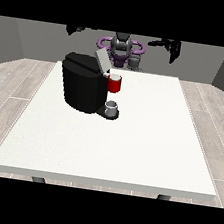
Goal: Insert the coffee pod into the coffee machine and close the lid
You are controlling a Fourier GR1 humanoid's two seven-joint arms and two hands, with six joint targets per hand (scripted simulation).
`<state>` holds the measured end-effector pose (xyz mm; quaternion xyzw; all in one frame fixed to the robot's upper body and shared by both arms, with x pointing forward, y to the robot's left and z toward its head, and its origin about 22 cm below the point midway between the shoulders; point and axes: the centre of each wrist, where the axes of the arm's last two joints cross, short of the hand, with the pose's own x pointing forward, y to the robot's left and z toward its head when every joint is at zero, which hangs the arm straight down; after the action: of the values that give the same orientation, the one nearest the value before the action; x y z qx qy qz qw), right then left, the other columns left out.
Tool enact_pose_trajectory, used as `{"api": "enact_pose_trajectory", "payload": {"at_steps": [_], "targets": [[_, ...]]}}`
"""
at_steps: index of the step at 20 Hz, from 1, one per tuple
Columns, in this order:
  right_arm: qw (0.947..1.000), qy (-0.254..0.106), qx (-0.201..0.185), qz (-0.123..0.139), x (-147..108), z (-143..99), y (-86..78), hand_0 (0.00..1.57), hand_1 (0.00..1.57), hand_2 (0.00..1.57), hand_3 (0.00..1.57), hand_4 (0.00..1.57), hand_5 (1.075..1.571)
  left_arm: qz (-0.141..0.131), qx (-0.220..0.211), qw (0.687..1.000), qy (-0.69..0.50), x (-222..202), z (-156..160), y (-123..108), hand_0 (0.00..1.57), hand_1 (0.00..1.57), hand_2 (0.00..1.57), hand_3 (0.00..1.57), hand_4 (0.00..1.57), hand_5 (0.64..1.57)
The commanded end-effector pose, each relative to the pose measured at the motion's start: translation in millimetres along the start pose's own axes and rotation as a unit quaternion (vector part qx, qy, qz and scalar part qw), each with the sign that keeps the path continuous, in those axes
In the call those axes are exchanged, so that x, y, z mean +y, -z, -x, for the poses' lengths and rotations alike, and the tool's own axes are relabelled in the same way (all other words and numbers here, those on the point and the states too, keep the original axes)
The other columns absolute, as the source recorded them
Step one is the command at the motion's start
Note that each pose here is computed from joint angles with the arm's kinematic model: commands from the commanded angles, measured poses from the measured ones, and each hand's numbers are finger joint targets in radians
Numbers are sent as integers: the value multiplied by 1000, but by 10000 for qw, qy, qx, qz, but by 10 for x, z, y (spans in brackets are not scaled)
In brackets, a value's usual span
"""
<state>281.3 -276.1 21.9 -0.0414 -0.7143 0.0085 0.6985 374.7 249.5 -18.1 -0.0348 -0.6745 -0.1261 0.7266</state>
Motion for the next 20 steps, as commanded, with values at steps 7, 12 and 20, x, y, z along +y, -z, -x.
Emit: {"api": "enact_pose_trajectory", "payload": {"at_steps": [7,12,20], "targets": [[9968,-393,-471,-521,285,-308,259,0,0,0,0,238,1571,-4,-265,9982,-543,-141,60,-189,0,0,0,0,0,1571],[9967,-410,-303,-632,180,-212,306,0,0,0,0,123,1571,140,-367,9972,-633,-192,46,-389,0,0,0,0,112,1571],[9985,-127,-246,-476,254,-224,599,0,0,0,0,0,1571,41,-595,9955,-737,-392,-91,-514,0,0,0,0,0,1571]]}}
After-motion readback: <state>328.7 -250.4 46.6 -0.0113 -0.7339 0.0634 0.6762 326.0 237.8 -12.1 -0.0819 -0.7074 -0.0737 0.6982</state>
